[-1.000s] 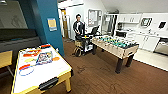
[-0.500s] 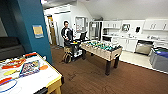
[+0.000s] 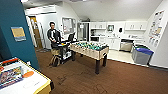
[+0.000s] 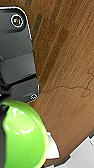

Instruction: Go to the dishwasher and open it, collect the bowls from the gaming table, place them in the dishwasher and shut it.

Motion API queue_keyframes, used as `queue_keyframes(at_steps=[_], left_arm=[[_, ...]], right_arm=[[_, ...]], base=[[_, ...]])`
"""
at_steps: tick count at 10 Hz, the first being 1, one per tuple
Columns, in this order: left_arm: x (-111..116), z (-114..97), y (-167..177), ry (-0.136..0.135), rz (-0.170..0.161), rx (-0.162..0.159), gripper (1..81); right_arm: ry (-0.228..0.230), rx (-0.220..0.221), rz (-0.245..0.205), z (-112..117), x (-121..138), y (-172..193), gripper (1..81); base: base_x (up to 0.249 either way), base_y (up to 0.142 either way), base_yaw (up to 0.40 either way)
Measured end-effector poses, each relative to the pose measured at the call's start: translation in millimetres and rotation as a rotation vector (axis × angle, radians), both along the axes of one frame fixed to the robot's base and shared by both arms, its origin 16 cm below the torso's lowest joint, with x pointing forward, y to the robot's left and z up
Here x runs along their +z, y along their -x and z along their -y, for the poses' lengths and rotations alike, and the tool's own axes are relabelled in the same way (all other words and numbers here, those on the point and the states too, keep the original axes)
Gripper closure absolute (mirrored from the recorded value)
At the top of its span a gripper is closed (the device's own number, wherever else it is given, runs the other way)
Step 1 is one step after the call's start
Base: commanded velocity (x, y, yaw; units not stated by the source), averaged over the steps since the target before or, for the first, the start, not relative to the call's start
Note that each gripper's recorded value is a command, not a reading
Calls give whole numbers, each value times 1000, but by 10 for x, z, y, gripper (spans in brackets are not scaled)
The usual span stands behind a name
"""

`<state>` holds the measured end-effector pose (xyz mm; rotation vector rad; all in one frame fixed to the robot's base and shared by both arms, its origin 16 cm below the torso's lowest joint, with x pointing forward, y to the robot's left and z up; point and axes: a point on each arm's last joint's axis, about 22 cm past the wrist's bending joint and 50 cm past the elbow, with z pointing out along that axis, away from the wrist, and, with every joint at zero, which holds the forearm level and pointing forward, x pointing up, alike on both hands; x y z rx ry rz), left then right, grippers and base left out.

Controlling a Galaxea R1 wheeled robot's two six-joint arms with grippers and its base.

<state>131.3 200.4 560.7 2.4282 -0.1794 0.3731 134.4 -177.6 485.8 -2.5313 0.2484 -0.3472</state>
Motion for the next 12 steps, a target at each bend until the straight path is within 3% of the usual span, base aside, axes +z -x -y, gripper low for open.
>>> queue_keyframes(at_steps=[12], left_arm=[[2,0,0,0,1,0,811]], right_arm=[[6,1,1,18,-9,-1,811]], base=[[0,0,-340]])
